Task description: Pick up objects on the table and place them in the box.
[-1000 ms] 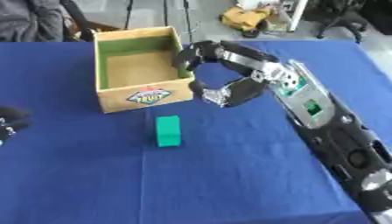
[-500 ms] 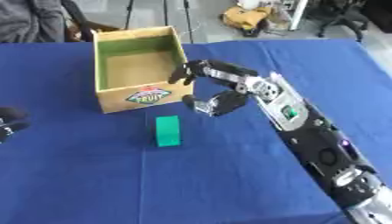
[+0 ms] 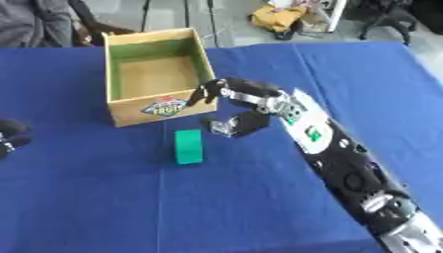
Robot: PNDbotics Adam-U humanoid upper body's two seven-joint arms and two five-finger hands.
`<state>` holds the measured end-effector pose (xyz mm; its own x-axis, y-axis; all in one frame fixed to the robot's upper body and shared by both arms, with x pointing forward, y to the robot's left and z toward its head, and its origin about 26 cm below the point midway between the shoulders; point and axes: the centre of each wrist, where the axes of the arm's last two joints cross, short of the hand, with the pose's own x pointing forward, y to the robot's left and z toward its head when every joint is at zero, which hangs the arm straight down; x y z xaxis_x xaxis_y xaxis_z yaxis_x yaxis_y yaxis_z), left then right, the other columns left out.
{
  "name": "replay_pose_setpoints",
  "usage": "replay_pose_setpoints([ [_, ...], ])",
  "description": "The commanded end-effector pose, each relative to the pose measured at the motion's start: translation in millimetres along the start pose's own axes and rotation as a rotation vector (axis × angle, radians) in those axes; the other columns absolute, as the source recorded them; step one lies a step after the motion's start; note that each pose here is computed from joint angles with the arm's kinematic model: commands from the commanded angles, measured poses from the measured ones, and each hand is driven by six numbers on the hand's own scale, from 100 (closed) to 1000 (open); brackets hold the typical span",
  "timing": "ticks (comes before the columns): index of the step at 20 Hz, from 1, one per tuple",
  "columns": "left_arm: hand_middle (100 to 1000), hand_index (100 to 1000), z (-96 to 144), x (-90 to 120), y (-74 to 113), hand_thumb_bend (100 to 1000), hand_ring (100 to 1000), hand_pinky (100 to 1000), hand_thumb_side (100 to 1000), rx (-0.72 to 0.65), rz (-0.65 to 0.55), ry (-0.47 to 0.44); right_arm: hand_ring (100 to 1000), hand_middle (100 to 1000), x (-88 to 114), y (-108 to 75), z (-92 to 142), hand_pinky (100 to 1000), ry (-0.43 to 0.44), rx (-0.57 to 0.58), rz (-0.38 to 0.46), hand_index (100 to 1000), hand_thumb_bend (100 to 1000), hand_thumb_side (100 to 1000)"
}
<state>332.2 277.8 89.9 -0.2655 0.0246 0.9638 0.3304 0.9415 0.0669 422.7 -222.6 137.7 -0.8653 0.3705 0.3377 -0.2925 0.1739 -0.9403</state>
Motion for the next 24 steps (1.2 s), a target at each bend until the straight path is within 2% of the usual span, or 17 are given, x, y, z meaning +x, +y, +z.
replay_pose_setpoints([
  [1,588,668,-5,7,-0.4,385,809,827,1000,-0.015,-0.011,-0.027,874,781,2,-5.3,-5,769,0.000,0.002,0.058,852,140,783],
  [10,587,668,-5,7,-0.8,385,809,827,1000,-0.016,-0.011,-0.025,872,778,-1,12.5,-14,766,0.010,0.017,0.124,855,137,815],
  [24,587,667,-4,6,-0.8,385,810,827,1000,-0.016,-0.010,-0.023,869,781,-6,28.7,-18,765,0.021,0.047,0.139,866,126,854],
])
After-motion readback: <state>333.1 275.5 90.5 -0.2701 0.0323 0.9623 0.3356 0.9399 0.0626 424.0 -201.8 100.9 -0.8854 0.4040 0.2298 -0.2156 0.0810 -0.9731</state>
